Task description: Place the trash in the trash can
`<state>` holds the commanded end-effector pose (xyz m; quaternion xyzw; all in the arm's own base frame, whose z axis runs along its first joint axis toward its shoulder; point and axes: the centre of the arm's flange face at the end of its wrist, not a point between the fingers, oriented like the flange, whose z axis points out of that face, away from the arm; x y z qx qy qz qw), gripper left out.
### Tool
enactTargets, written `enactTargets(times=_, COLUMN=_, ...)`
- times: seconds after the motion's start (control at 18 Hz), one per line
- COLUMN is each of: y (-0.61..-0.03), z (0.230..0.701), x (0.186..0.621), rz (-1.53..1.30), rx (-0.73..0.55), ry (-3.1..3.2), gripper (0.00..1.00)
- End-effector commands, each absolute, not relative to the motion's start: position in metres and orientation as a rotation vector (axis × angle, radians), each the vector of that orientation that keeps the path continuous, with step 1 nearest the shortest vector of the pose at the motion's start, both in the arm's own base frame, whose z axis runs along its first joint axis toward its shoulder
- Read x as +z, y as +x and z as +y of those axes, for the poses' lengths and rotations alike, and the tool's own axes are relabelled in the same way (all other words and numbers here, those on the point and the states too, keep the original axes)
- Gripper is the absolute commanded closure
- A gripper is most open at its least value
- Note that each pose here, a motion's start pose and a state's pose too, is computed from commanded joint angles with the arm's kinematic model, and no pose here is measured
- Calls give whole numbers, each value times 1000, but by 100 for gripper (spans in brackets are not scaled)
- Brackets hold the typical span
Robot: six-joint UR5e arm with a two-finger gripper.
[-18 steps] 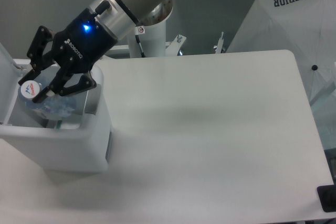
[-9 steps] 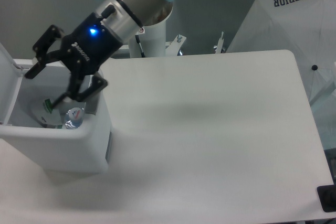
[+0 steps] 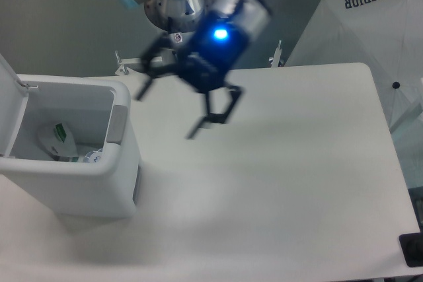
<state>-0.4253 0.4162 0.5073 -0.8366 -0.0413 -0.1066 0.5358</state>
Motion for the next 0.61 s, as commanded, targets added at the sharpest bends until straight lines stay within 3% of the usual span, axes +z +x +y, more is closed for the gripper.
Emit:
enactTargets(times=0.33, y=-502, z=373, x=447, rz=-124, rx=-152, ry=-2042, gripper=0)
enactTargets(times=0.61, y=-528, z=352, x=393, rz=-24, rx=124, ry=-2402, gripper=0)
